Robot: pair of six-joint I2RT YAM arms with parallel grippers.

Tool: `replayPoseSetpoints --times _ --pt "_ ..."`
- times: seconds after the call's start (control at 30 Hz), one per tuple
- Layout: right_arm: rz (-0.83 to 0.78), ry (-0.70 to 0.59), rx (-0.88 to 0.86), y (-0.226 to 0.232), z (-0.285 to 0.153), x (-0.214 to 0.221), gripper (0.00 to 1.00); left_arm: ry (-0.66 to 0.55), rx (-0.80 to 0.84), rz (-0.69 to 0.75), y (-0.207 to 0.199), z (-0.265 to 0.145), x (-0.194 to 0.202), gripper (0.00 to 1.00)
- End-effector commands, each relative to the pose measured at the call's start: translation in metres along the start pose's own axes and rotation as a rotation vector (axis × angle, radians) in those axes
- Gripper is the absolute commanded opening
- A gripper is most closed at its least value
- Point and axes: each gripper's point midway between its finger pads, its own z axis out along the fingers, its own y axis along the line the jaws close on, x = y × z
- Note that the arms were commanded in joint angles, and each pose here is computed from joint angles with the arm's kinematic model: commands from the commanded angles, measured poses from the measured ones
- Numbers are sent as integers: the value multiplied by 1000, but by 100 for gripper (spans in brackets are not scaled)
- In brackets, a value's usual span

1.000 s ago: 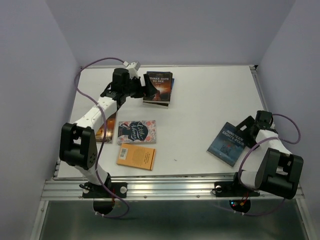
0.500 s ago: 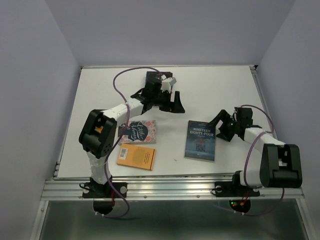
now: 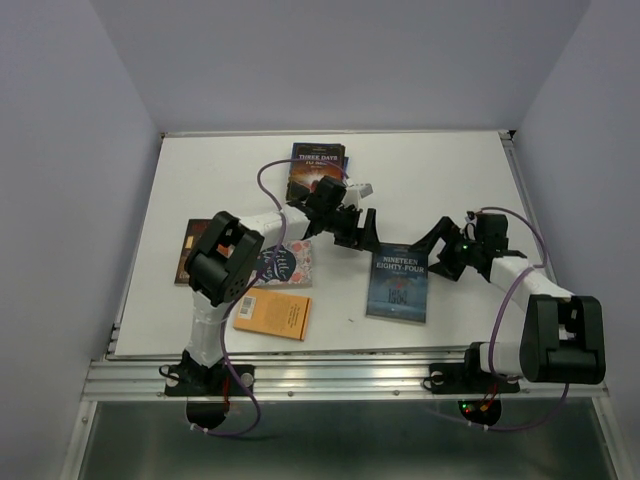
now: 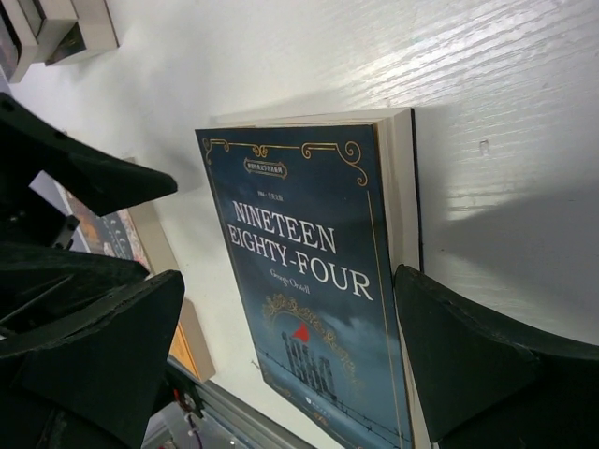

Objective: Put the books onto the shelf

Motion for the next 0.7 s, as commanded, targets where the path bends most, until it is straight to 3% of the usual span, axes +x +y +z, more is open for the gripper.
replayPoseSetpoints --times 0.0,0.33,0.5,0.67 --pt "-41 27 -114 30 -11 4 100 -14 42 24 -16 2 -7 86" --pt "-71 42 -166 43 -22 9 96 18 29 -4 -14 16 7 82" --pt "-83 96 -199 42 -23 21 76 30 29 -16 -11 21 11 81" --pt "-94 140 -206 37 -20 31 65 40 44 -24 -11 26 14 81"
